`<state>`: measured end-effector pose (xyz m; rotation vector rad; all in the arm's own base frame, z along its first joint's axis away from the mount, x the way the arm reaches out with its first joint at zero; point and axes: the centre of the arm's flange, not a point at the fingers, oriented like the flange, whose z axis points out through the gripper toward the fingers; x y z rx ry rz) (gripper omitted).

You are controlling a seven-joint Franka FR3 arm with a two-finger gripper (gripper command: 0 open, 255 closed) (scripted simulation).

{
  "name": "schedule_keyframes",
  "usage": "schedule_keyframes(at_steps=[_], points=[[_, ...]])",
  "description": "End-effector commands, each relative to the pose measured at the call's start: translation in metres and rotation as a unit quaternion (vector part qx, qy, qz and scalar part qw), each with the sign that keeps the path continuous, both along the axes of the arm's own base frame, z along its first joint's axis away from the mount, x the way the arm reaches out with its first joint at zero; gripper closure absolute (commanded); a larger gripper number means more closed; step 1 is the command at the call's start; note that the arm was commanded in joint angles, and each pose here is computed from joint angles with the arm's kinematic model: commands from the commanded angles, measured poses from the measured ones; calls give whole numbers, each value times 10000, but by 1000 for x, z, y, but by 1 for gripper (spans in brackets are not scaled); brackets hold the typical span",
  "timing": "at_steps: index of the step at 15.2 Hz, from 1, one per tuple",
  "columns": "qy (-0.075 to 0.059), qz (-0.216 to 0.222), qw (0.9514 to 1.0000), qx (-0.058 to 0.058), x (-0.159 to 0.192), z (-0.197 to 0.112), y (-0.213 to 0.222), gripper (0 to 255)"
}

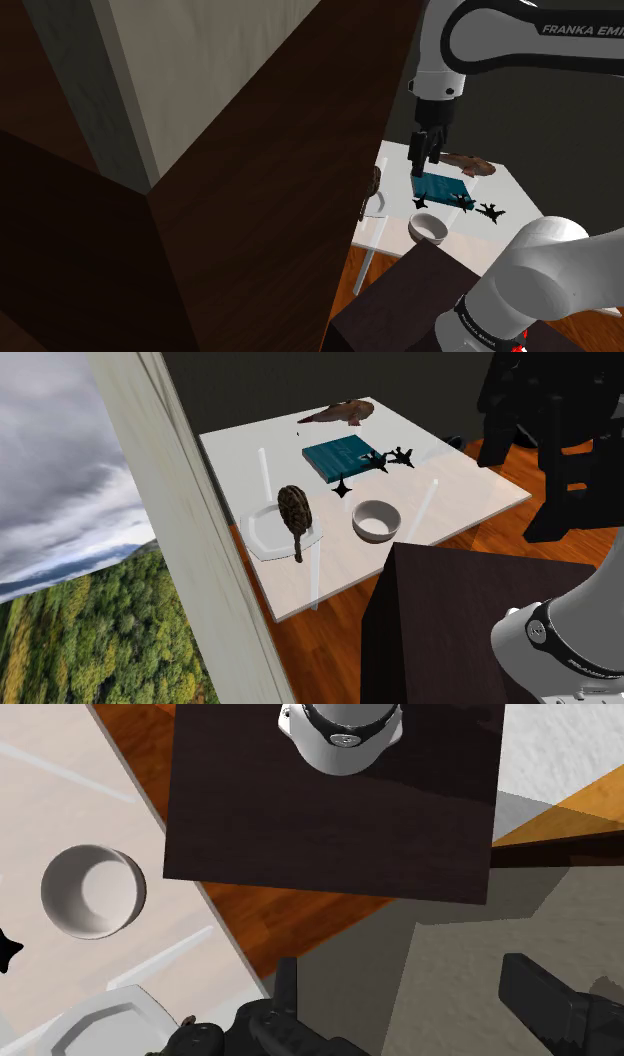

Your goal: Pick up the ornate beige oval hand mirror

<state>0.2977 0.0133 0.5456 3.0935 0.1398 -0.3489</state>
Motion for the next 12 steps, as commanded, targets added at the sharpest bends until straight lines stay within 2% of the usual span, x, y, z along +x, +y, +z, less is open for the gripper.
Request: schedule_keyframes(at_steps=[1,6,12], points=[[0,0,10000,0,0,0,0,0],[28,-491,9987,152,51,-32,-38,0],[61,-1079,9936,333,106,-71,-88,0]])
